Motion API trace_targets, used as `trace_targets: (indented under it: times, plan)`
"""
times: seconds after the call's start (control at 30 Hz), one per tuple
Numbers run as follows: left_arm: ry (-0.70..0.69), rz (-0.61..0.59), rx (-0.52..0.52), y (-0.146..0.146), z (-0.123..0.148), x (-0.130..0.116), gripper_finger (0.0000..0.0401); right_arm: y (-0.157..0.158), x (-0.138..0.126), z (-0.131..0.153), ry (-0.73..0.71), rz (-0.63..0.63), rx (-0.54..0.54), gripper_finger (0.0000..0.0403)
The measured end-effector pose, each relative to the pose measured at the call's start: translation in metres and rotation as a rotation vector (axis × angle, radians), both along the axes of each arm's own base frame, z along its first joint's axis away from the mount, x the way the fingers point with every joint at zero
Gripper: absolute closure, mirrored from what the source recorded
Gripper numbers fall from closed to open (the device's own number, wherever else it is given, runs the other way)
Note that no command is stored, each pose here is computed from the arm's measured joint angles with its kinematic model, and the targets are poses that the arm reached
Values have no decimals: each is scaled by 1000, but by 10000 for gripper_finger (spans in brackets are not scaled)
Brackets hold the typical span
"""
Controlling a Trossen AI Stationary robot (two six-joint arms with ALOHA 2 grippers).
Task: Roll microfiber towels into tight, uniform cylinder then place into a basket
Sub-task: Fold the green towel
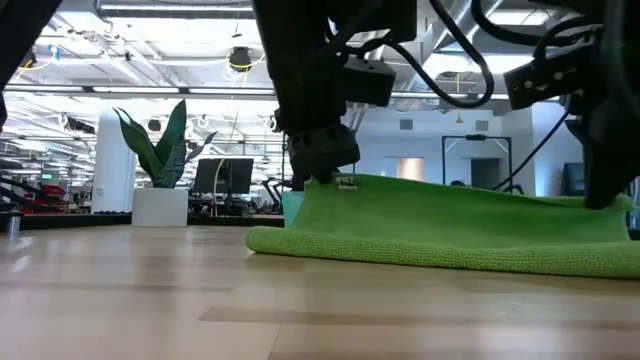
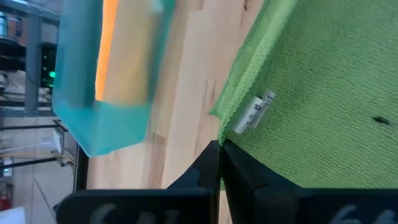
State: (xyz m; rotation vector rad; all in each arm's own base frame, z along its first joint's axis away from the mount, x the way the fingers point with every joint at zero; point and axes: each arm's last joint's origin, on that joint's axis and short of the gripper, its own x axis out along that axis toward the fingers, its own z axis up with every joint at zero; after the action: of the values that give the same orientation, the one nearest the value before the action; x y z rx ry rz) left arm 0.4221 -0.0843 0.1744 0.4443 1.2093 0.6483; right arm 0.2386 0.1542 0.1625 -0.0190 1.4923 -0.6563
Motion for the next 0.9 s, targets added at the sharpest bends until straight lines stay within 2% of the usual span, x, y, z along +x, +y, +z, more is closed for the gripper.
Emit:
trace_targets:
  times: [0.37,0.47,0.73,0.9]
  plan:
    - [59,33,-44,17,-1,-1,395,-15,9,0,9,-69,19,399]
    - [75,44,-63,19,-2,-2,369,-18,11,0,12,-81,22,399]
    - [91,36,-67,24,-2,-1,263,-18,11,0,9,-89,22,399]
    - [114,27,-58,20,0,-4,238,-23,13,0,8,-107,18,399]
